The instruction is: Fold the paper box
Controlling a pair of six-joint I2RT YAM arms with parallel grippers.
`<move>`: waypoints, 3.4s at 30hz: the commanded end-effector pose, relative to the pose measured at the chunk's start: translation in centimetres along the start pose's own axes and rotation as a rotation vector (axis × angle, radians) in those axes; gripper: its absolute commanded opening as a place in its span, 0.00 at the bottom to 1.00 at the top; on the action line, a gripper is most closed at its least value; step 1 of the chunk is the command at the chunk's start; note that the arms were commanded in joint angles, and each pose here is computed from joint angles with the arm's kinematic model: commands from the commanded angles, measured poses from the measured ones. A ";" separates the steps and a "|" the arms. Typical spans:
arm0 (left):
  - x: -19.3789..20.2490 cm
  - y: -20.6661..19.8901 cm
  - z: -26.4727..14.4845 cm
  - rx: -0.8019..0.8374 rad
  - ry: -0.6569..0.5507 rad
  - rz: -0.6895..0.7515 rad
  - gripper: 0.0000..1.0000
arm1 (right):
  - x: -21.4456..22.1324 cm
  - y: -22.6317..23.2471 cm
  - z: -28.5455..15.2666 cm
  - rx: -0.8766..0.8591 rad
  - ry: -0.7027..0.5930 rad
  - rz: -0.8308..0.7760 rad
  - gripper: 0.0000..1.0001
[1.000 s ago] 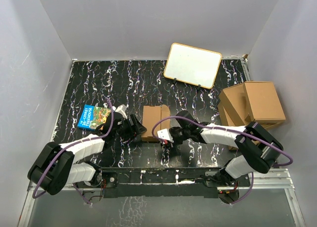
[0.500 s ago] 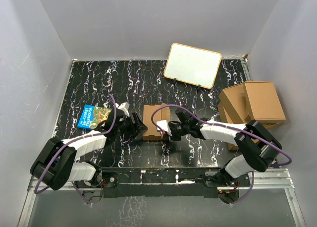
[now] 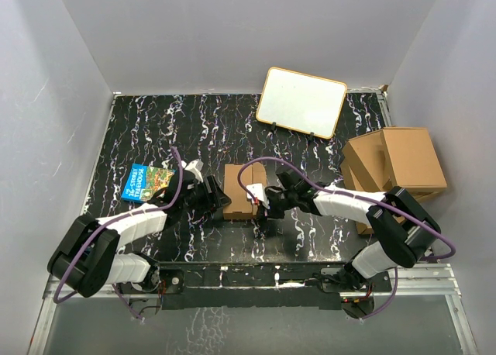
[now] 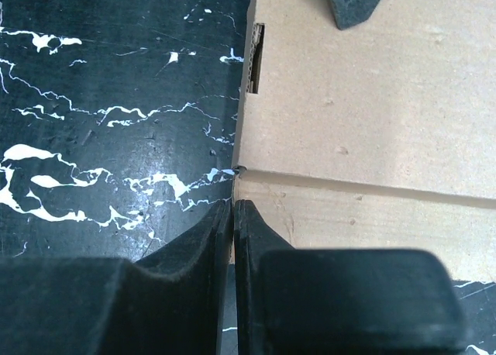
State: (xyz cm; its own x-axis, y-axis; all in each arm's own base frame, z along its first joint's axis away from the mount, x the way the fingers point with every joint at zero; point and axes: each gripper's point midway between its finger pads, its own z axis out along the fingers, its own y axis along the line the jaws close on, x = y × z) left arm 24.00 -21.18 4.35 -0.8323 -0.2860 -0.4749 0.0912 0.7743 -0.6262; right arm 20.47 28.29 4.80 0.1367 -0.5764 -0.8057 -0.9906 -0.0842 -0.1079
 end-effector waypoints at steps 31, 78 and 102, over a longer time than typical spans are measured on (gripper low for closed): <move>0.7 1.3 0.4 -0.081 0.076 0.016 0.58 | -3.3 -1.2 -0.1 0.007 -0.081 0.051 0.08; 1.4 0.8 0.6 -0.100 0.090 0.014 0.57 | -2.5 -0.5 -2.0 -0.049 -0.080 0.153 0.37; 1.7 0.5 1.2 -0.070 0.119 0.036 0.56 | -2.5 -0.4 -0.6 -0.057 -0.037 0.204 0.08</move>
State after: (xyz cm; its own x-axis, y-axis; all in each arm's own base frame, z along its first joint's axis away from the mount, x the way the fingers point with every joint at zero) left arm 24.47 -22.57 4.43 -0.8564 -0.2542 -0.4494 0.0885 0.7853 -0.6127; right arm 19.36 27.47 4.81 -0.0823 -0.6152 -0.7841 -0.9926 -0.0203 0.1201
